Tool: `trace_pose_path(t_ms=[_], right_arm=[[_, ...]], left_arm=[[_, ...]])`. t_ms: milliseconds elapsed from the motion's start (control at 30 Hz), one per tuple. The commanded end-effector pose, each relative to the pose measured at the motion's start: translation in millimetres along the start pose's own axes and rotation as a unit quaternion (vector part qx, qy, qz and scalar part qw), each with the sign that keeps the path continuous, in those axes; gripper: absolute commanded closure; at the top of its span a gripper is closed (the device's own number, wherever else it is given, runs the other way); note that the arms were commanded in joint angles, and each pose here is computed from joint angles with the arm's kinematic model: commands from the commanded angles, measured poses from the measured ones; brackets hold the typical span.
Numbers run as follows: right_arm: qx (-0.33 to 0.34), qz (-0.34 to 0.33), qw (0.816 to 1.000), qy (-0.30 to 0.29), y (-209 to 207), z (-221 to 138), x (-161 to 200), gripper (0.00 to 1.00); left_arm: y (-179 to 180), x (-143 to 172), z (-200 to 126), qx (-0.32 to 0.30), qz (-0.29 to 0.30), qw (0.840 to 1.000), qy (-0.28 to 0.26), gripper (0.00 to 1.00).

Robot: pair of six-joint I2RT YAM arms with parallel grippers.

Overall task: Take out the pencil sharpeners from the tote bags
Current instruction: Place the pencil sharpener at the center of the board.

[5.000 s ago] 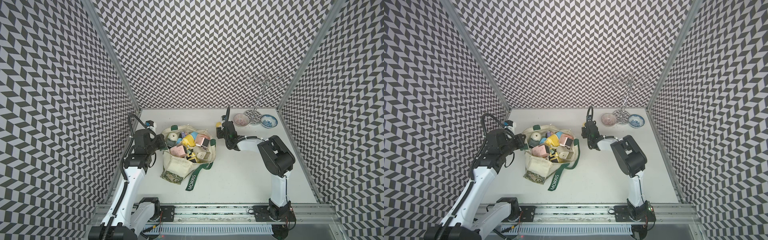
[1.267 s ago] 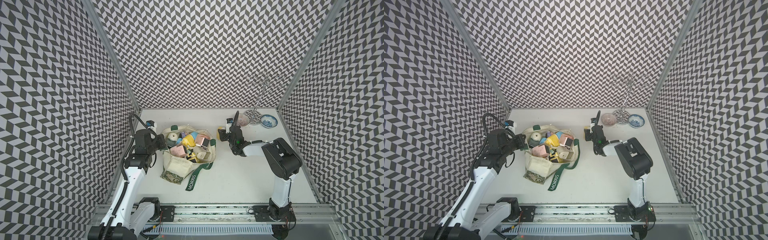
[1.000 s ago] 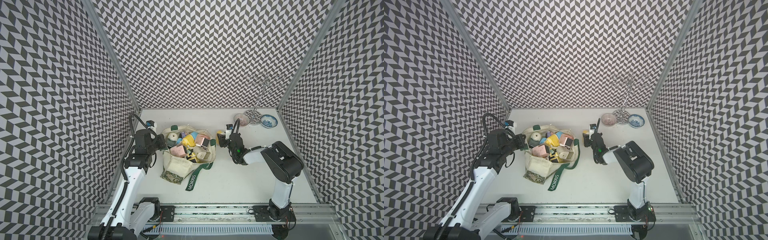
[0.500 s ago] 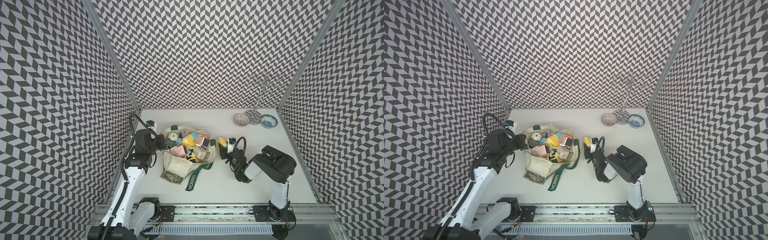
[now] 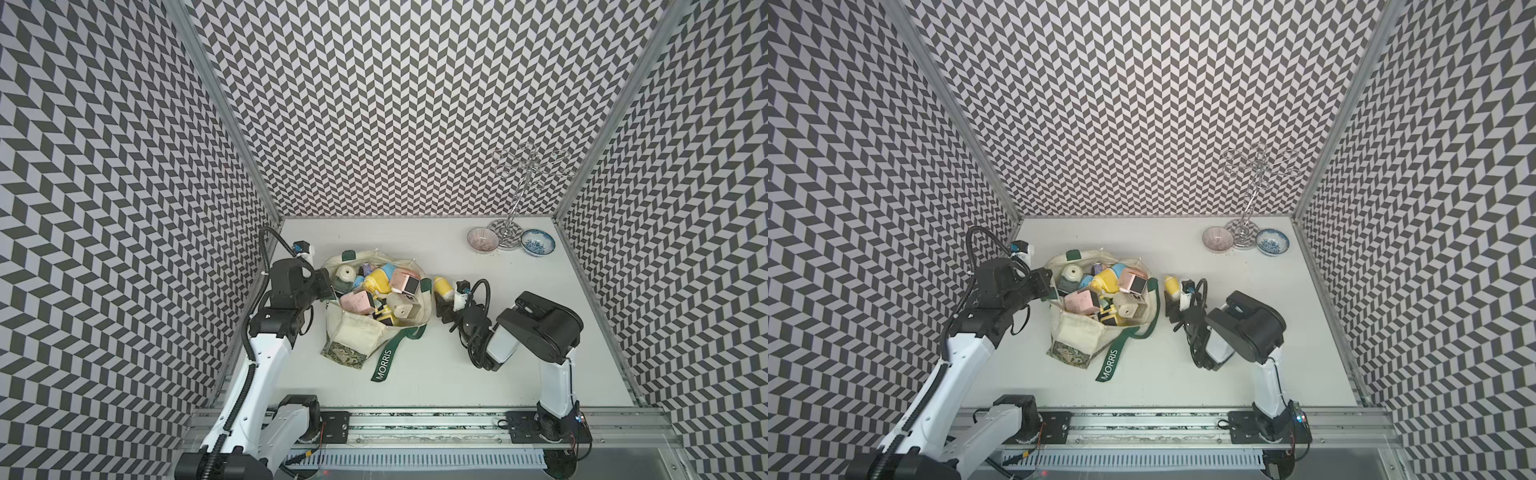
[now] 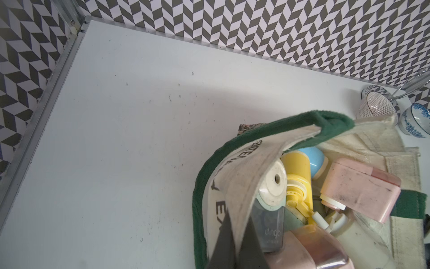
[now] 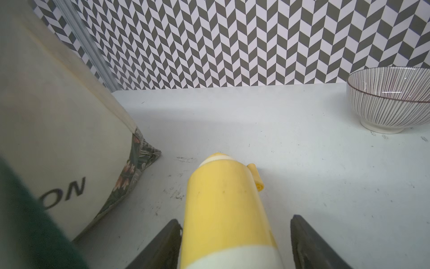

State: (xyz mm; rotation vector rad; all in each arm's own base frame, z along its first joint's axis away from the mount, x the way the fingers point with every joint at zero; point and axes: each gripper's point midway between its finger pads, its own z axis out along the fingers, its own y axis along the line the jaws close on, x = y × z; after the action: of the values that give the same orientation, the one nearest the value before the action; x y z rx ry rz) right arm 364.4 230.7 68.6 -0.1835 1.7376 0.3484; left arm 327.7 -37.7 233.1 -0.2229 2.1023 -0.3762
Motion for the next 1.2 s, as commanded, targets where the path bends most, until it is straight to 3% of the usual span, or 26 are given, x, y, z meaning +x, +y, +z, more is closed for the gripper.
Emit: trace_pose_path(t_ms=[0,200,433,667,1167], right_arm=[[-0.002,0.000,1.000,-0.021,2.9,-2.2,-17.1,0.19],[0.003,-0.019,0.999,0.044,2.8,-7.6,-14.4,0.10],[-0.008,-0.072,0.984,0.163,13.7,3.4,-12.3,0.09],[-0.012,-0.091,0.971,0.222,9.1,9.2,-21.9,0.10],[-0.031,-0.086,0.950,0.297,6.2,26.0,-13.1,0.32]], left_arm=[[-8.2,-10.6,-6.8,0.013,0.008,1.000,-0.022,1.00],[-8.1,-10.0,-6.3,0.013,0.009,1.000,-0.020,1.00],[-7.8,-10.3,-6.4,0.013,0.009,1.000,-0.021,1.00],[-8.0,-9.8,-6.2,0.013,0.010,1.000,-0.020,1.00],[-7.4,-9.2,-5.7,0.011,0.010,1.000,-0.019,1.00]])
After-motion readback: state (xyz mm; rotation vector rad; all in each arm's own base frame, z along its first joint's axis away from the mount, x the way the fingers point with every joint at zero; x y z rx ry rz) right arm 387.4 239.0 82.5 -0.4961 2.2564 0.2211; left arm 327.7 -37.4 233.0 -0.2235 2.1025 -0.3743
